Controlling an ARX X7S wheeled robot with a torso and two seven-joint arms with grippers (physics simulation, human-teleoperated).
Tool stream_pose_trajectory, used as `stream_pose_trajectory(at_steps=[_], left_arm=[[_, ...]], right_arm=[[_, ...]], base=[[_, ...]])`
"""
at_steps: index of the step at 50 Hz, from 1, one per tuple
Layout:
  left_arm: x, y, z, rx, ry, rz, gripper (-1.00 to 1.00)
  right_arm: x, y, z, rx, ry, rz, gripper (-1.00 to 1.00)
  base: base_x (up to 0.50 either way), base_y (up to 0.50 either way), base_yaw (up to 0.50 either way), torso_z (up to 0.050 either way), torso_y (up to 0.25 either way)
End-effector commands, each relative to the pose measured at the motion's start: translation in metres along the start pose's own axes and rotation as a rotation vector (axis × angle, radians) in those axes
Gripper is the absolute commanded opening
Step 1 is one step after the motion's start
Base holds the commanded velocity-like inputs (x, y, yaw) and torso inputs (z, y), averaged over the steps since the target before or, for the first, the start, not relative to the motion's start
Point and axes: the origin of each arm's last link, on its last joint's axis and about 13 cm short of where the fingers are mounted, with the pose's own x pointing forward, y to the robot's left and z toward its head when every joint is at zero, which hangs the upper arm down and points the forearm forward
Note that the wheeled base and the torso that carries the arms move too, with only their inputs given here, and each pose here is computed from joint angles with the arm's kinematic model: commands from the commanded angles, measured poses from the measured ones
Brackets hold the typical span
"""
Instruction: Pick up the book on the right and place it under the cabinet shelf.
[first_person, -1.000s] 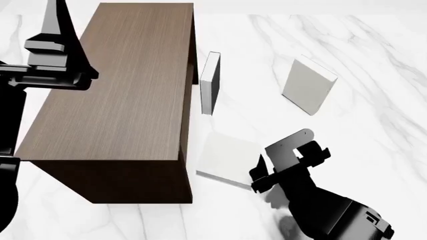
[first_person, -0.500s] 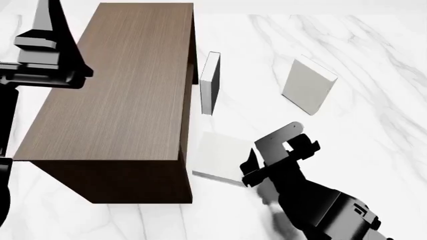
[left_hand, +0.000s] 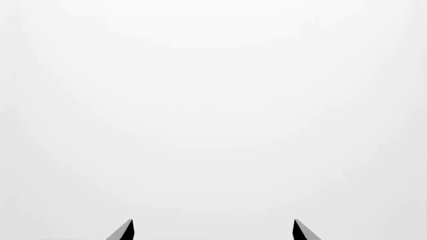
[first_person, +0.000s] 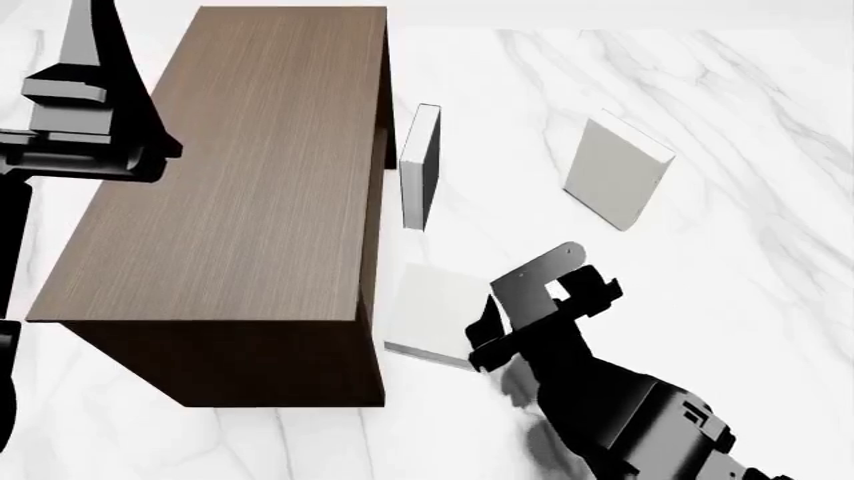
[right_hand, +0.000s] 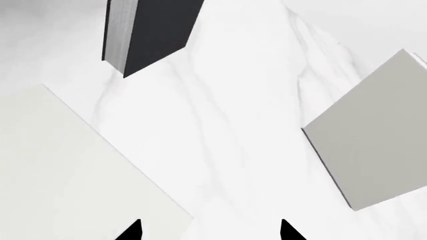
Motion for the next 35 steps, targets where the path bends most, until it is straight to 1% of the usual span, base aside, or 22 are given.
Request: stream_pose_trajectory(at_steps=[1,3,6,12,21,29,35], left_arm=[[-0.001,0.001,-0.002,-0.002,0.003,0.002,1.00],[-0.002,0.001,-0.002,-0.002,0.004,0.003,1.00],[-0.002,0.002,-0.003,-0.002,0.005,0.003,1.00],[-0.002,0.001,-0.006,-0.003,0.010,0.004,1.00],[-0.001,-0.001,-0.005,-0.003,0.011,-0.001,1.00],[-0.001,-0.001,-0.005,-0.003,0.013,-0.004,1.00],[0.000,0.000,-0.004,-0.002,0.013,-0.003,1.00]], right_arm=[[0.003,0.004,-0.009,-0.035,0.078,0.000,1.00],[0.004,0.003,-0.009,-0.051,0.089,-0.018,1.00],[0.004,-0.001,-0.009,-0.050,0.089,-0.036,1.00],[0.001,-0.011,-0.009,-0.042,0.093,-0.081,1.00],[-0.009,-0.022,-0.015,-0.025,0.107,-0.113,1.00],[-0.012,-0.023,-0.025,-0.039,0.135,-0.120,1.00],[-0.011,-0.023,-0.029,-0.081,0.160,-0.115,1.00]], base=[[0.00,0.00,0.00,0.000,0.000],[0.00,0.00,0.00,0.000,0.000],[0.00,0.00,0.00,0.000,-0.005],[0.00,0.00,0.00,0.000,0.000],[0.00,0.00,0.00,0.000,-0.001],[0.00,0.00,0.00,0.000,0.000],[0.00,0.00,0.00,0.000,0.000]])
